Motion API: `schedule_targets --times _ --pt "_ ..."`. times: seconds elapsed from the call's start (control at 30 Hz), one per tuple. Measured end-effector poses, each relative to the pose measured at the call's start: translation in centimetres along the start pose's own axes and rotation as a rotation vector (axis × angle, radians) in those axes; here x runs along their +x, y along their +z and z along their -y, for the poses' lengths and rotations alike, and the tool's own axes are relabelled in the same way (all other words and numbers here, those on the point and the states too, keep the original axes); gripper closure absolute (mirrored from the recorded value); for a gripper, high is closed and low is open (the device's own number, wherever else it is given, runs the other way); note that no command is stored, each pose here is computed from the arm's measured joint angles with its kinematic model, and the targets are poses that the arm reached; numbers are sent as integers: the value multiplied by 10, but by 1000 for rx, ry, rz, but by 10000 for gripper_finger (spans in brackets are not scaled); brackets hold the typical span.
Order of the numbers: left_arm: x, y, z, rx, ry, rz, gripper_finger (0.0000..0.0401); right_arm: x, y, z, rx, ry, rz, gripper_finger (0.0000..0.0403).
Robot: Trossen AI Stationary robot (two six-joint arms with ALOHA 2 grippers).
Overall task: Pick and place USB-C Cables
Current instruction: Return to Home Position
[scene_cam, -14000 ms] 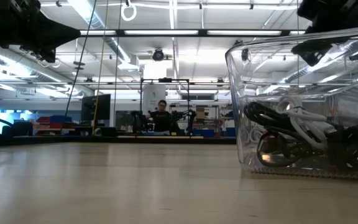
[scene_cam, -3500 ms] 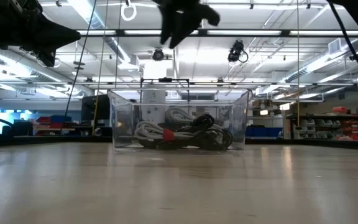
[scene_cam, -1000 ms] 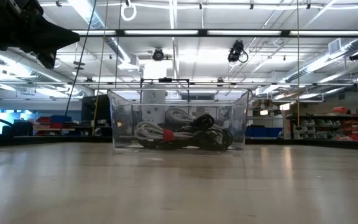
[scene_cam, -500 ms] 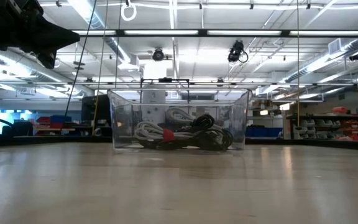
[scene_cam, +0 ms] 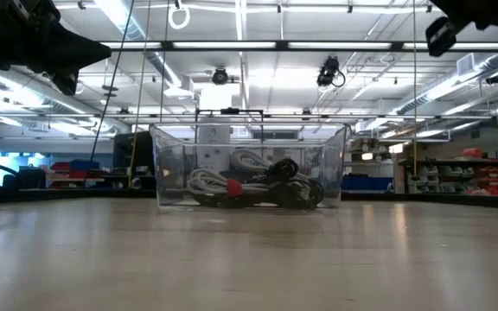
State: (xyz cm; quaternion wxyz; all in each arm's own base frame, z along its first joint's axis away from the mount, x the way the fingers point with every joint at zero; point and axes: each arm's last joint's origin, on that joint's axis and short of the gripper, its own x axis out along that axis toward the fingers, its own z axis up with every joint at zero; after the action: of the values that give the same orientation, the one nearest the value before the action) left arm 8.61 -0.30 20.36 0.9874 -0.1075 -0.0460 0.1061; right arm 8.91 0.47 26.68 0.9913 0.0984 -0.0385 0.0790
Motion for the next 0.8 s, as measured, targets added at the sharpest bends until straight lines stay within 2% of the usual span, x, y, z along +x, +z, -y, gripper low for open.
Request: schedule_targets --times 0.3,0.8 --pt "0 0 0 2 0 0 376 -10 -45 8 -9 32 108 402" --pt "0 -1 0 30 0 -10 380 -1 -85 17 0 29 63 402"
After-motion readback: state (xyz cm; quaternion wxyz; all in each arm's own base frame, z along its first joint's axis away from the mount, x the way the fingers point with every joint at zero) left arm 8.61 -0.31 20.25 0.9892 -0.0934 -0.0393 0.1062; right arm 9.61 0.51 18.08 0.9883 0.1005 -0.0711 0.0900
